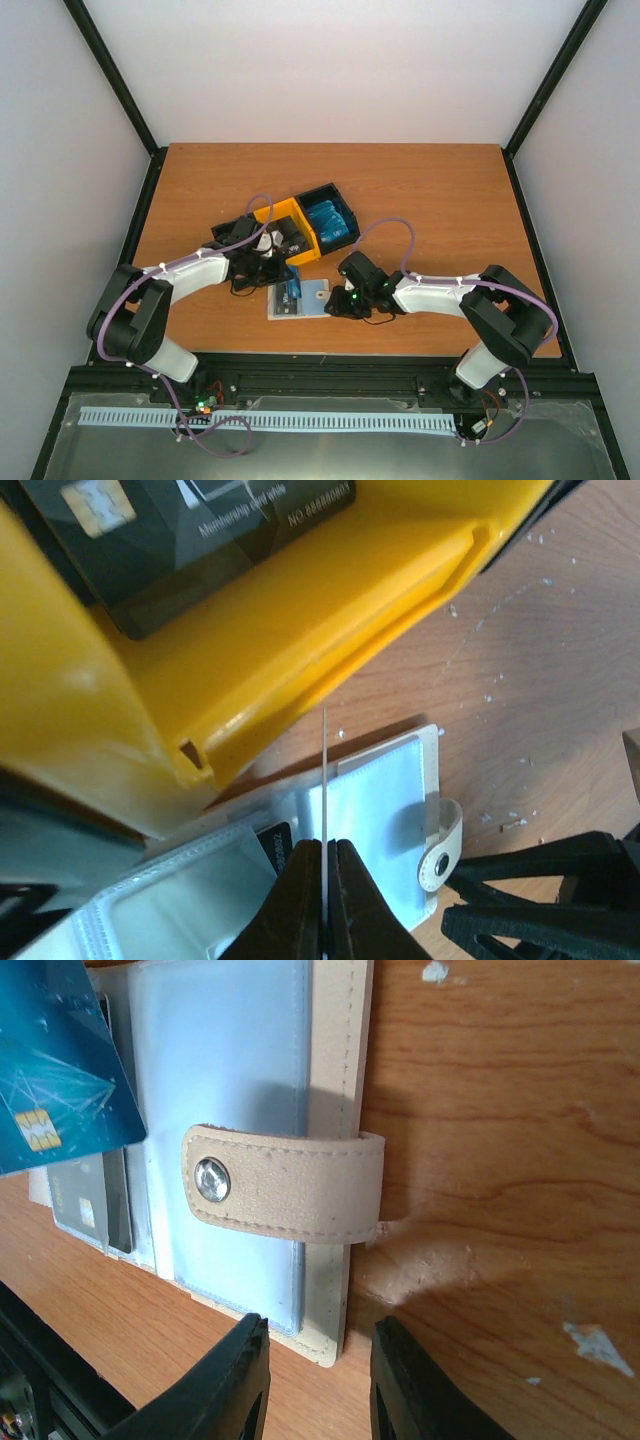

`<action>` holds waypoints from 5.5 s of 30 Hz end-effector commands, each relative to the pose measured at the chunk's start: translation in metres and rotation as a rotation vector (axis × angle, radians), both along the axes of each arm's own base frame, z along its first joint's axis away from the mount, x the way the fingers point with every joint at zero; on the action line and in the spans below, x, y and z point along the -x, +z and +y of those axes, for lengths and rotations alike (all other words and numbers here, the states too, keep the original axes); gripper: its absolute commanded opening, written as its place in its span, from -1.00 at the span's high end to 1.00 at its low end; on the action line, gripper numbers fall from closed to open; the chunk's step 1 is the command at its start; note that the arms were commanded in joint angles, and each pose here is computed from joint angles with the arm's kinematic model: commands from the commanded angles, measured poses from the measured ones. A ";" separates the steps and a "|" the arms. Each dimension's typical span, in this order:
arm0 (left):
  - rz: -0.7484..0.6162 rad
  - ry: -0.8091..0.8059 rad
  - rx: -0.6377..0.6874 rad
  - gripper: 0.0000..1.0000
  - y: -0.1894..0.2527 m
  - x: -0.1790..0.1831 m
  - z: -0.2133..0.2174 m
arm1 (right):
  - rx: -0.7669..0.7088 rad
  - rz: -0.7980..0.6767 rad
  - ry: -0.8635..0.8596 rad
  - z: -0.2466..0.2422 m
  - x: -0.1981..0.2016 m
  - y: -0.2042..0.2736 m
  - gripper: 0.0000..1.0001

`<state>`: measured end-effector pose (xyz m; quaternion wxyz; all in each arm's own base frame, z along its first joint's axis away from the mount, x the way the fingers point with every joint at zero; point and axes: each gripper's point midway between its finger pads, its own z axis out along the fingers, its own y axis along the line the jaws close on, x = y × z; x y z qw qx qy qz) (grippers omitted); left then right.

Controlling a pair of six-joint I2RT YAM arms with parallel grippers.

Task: Put the credit cards into the card holder
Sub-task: Adjust the storage box at the center of the board, then insert the credit card into the card holder.

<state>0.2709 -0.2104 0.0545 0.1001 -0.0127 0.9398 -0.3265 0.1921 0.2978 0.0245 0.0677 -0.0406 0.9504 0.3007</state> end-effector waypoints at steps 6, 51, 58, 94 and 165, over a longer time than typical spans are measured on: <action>-0.078 0.058 -0.133 0.99 0.014 -0.028 0.019 | 0.058 0.012 0.003 -0.006 0.004 -0.011 0.40; -0.096 -0.023 0.170 0.98 0.046 0.025 0.010 | -0.010 -0.004 0.047 0.010 0.004 -0.001 0.36; -0.004 -0.028 0.190 0.99 0.021 0.036 -0.005 | 0.006 0.010 0.041 0.008 0.007 -0.007 0.36; 0.038 -0.064 0.121 0.98 -0.019 0.026 -0.016 | 0.043 0.052 0.026 0.003 0.011 -0.019 0.47; 0.126 0.011 0.307 0.92 -0.003 0.048 -0.024 | 0.036 0.061 0.034 0.008 0.013 -0.017 0.51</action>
